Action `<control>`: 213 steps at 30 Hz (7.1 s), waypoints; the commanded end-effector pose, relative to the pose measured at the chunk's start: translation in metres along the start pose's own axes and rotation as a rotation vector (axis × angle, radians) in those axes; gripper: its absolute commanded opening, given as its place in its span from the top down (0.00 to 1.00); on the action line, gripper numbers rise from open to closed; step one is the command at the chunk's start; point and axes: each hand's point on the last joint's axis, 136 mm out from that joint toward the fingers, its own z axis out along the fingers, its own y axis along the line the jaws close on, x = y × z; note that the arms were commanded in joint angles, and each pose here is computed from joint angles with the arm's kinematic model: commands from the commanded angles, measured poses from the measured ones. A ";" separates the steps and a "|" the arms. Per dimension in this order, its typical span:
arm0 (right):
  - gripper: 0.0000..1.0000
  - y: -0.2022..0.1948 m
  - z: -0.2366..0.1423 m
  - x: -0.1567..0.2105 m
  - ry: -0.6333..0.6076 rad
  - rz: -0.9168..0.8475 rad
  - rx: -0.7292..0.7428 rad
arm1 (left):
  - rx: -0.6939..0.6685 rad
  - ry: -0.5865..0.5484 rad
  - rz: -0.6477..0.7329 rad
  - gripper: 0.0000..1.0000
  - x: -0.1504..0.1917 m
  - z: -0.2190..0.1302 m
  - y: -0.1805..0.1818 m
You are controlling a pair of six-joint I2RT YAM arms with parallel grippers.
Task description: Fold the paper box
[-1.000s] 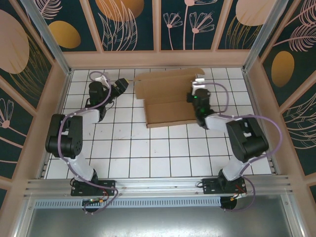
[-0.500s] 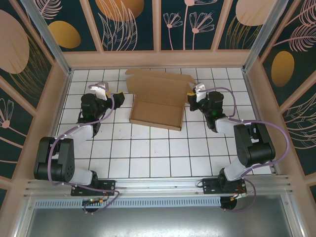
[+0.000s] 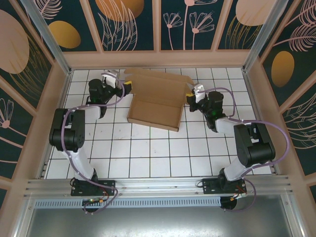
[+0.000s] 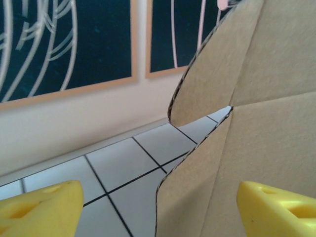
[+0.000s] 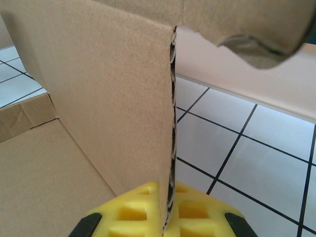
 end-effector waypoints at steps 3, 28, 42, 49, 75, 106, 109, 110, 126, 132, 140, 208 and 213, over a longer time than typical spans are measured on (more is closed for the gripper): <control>1.00 0.006 0.002 0.007 0.048 -0.012 -0.027 | 0.128 -0.062 0.023 0.31 -0.017 0.017 -0.010; 1.00 0.001 0.039 -0.010 0.010 0.230 0.631 | -0.211 -0.089 -0.226 1.00 -0.005 -0.040 -0.056; 1.00 0.028 -0.004 -0.043 -0.277 0.254 0.631 | -0.199 -0.220 -0.322 0.99 -0.018 -0.080 -0.085; 1.00 0.050 -0.011 -0.041 -0.339 0.289 0.602 | -0.212 -0.206 -0.366 0.94 -0.007 -0.078 -0.097; 0.96 0.093 -0.026 -0.027 -0.354 0.366 0.440 | -0.216 -0.081 -0.650 0.76 0.026 -0.100 -0.106; 0.71 0.137 -0.037 0.040 -0.169 0.394 0.145 | -0.391 0.085 -0.787 0.77 0.104 -0.147 -0.099; 0.71 0.135 -0.041 0.047 -0.164 0.389 0.151 | -0.418 0.101 -0.800 0.77 0.111 -0.152 -0.098; 0.71 0.135 -0.041 0.048 -0.161 0.386 0.150 | -0.430 0.104 -0.803 0.77 0.112 -0.154 -0.097; 0.51 0.127 -0.053 0.043 -0.151 0.335 0.163 | -0.522 0.149 -0.747 0.77 0.111 -0.155 -0.084; 0.44 0.108 -0.062 0.072 -0.016 0.306 0.287 | -0.526 0.156 -0.749 0.77 0.110 -0.151 -0.083; 0.05 0.076 -0.089 0.093 0.126 0.437 0.488 | -0.544 0.150 -0.743 0.77 0.108 -0.151 -0.080; 0.86 0.170 0.015 0.090 0.717 0.324 -0.066 | -0.268 0.382 -0.753 0.66 0.005 -0.096 -0.088; 0.86 0.163 0.011 0.118 0.773 0.316 -0.046 | -0.263 0.458 -0.853 0.66 0.061 -0.091 -0.092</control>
